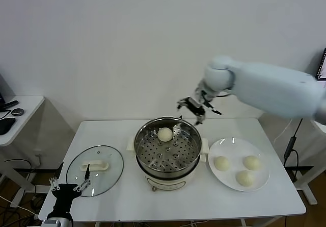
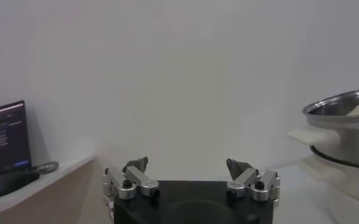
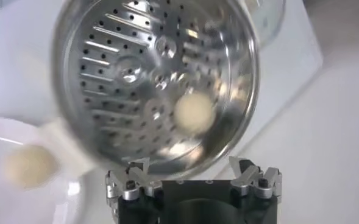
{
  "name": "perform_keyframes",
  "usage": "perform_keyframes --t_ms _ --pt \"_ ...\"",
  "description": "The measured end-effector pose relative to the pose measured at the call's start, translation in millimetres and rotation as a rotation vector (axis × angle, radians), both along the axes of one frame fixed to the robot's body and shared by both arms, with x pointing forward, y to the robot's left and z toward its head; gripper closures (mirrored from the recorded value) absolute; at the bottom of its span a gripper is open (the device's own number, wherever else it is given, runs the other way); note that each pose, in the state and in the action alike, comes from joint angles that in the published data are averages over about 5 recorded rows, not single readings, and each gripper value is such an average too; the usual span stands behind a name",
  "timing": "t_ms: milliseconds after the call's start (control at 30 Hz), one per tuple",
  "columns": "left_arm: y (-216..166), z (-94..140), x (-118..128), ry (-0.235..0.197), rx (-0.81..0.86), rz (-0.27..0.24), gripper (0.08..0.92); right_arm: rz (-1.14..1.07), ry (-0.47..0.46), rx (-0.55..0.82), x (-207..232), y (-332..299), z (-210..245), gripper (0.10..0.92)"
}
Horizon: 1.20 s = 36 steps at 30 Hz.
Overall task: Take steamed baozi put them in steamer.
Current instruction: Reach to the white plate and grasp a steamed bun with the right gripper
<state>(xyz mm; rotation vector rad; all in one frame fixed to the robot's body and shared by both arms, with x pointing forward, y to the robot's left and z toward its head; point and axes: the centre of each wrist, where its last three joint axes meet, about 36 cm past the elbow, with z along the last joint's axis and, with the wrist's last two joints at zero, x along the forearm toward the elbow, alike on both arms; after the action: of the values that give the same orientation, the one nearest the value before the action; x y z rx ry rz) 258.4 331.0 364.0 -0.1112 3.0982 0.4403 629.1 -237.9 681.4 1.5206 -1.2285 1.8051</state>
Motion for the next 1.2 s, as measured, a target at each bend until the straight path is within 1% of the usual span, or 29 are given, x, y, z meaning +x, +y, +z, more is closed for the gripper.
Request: perform_keyframes --t_ms 200,433,900,1200 --pt "3 -2 3 0.005 0.008 -0.006 0.177 -0.167 0.070 -0.005 -15 -52 -33 0.200" --pt "10 -3 7 0.009 0.021 -0.002 0.177 -0.253 0.139 -0.013 -18 -79 -83 0.200" --pt "19 -6 -1 0.024 0.033 0.026 0.177 -0.283 0.222 -0.045 -10 -79 -160 0.200" --pt "19 -6 -2 0.022 0.036 0.029 0.177 -0.270 0.230 -0.059 -6 -74 -197 0.200"
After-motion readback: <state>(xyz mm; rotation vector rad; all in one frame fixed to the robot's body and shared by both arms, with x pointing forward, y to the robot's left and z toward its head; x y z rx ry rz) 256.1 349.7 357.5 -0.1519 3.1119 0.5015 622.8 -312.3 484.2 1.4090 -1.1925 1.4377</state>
